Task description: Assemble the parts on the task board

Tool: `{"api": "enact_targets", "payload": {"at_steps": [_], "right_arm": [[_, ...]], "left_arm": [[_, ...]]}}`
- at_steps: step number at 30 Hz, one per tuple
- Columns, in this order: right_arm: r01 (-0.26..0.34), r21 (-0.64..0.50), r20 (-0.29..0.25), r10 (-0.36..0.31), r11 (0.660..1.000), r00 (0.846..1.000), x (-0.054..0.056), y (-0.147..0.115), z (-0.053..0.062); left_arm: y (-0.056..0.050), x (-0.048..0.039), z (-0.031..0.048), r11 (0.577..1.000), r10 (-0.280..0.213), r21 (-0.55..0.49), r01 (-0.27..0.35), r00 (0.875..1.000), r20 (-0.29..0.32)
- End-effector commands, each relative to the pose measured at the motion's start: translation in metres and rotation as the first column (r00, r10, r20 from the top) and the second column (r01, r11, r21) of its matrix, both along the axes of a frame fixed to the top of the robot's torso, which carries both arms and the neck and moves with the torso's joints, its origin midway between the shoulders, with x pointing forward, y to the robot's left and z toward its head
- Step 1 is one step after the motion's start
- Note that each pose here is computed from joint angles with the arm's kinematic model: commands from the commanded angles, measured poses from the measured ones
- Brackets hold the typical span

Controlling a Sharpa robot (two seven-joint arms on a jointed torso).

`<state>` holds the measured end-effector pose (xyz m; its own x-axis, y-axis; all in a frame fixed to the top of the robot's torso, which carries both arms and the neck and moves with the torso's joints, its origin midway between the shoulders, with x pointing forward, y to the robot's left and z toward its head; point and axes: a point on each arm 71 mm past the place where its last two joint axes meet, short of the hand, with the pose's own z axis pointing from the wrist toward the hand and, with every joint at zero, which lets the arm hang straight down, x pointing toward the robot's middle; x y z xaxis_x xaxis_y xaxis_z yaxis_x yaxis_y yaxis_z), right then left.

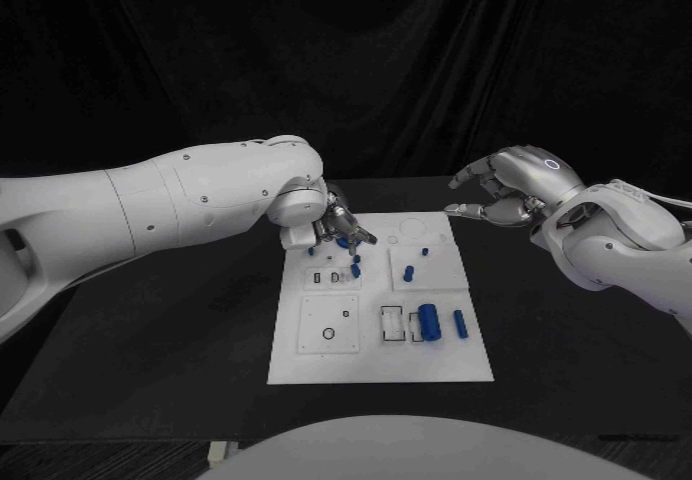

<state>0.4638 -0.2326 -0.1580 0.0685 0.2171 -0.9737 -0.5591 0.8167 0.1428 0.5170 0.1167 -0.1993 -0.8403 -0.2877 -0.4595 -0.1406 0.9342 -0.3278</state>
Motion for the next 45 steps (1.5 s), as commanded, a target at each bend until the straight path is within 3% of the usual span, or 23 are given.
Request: {"api": "enact_targets", "payload": {"at_steps": [1,12,31,45], "right_arm": [[0.019,0.003,0.005,-0.019,1.000,1.000,0.001,0.000,-0.002],[0.028,0.005,0.002,-0.028,1.000,1.000,0.002,0.000,-0.008],[0.026,0.006,-0.007,-0.026,1.000,1.000,0.001,0.001,-0.015],[0.023,0.003,-0.011,-0.023,1.000,1.000,0.001,0.002,-0.016]], "left_arm": [[0.009,0.0014,-0.0031,0.987,0.003,0.158,-0.009,0.999,0.035],[0.013,0.0039,-0.0164,0.980,-0.003,0.200,-0.003,0.999,0.032],[0.007,0.0009,-0.0393,0.987,0.006,0.161,-0.010,1.000,0.026],[0.006,0.0008,-0.0483,0.990,0.013,0.139,-0.016,1.000,0.028]]}}
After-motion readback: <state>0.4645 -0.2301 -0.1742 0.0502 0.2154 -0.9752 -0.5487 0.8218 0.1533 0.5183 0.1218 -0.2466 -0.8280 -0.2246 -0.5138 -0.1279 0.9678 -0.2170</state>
